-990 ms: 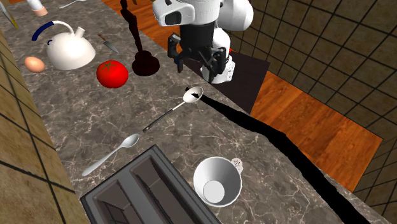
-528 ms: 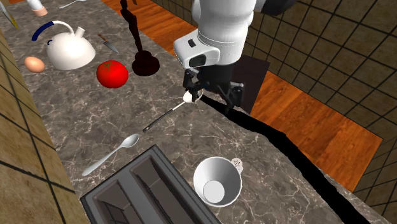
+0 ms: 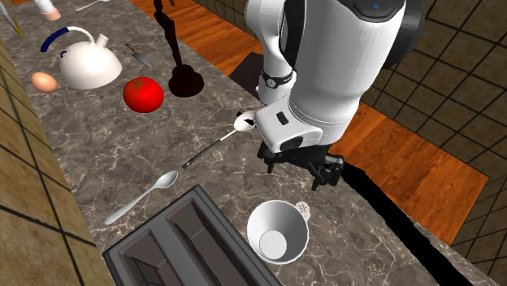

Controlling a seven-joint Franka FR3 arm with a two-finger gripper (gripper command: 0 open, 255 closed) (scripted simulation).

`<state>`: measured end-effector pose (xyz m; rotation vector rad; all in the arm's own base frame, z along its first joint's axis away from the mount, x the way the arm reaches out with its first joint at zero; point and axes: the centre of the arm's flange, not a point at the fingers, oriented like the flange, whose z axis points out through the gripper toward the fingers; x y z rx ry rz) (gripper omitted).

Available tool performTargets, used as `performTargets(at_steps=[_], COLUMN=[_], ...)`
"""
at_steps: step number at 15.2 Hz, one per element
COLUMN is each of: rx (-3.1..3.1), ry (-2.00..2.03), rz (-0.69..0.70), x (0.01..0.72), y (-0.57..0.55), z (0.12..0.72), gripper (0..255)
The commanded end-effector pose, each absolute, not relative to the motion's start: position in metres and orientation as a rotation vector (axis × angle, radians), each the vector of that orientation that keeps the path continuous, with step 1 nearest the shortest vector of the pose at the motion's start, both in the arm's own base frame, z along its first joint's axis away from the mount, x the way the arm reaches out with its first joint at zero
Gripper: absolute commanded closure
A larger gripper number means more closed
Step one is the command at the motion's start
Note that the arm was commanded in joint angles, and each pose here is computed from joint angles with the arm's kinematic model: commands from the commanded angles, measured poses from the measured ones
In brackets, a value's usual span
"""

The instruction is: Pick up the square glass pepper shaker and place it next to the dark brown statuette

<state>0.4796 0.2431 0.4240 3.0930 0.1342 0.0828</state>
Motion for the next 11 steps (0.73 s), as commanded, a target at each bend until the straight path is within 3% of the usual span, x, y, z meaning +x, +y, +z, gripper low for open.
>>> performTargets(at_steps=[1,11], rx=[3.092,3.089], ry=[0.142,0.151], rz=[0.089,0.095], x=[0.490,0.505], y=[0.266,0.285], z=[0.412,0.362], gripper=[0,0])
